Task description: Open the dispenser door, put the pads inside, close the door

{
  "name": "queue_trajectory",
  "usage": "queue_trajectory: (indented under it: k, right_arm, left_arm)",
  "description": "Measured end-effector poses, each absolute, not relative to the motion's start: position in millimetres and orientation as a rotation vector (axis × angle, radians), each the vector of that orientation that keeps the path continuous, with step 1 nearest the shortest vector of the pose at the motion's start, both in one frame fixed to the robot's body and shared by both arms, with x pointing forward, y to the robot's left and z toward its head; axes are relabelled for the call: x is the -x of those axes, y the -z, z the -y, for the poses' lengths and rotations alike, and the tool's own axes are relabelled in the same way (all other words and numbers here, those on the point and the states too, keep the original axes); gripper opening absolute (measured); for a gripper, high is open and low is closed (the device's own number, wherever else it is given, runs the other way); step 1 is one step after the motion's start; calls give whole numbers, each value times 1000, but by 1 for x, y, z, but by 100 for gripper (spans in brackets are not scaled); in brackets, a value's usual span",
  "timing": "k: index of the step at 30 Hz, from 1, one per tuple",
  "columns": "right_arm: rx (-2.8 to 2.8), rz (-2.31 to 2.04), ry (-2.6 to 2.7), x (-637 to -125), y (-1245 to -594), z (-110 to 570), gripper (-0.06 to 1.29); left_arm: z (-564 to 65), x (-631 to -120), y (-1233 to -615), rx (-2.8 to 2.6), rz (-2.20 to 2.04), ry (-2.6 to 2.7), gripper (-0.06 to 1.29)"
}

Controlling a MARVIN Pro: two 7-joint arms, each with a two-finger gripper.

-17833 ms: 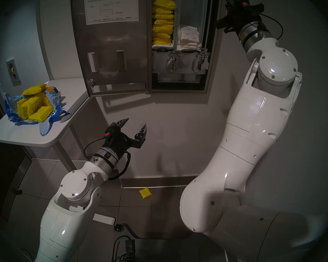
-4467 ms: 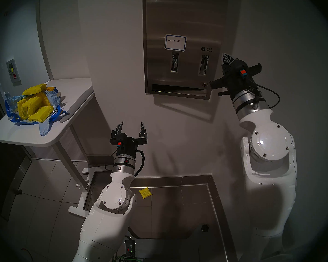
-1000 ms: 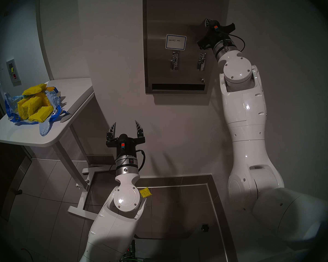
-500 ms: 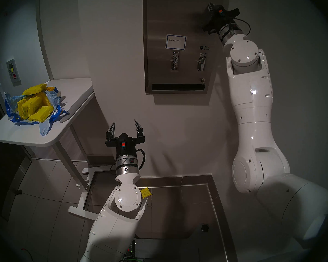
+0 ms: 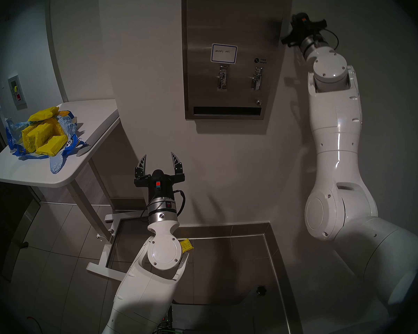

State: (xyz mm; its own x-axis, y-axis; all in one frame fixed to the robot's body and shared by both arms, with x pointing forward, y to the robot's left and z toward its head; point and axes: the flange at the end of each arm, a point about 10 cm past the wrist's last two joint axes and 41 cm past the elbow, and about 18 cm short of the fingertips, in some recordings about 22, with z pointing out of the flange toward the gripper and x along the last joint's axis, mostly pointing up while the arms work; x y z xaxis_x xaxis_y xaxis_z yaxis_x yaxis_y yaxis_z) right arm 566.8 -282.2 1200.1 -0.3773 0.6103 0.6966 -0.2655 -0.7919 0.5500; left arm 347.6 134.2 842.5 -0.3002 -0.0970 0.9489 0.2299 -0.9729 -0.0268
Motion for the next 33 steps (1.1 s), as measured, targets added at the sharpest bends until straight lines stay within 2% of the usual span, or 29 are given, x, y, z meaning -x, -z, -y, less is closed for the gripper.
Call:
queue_trajectory:
  k: [13, 33]
  right_arm:
    - [-1417, -467, -2138, -543, -1154, 304, -4]
    - [-1520, -395, -2211, -495, -1086, 302, -4]
  left_arm:
    - [-135, -347, -843, 1718, 160, 2372, 128]
    - [-135, -348, -842, 1717, 155, 2370, 128]
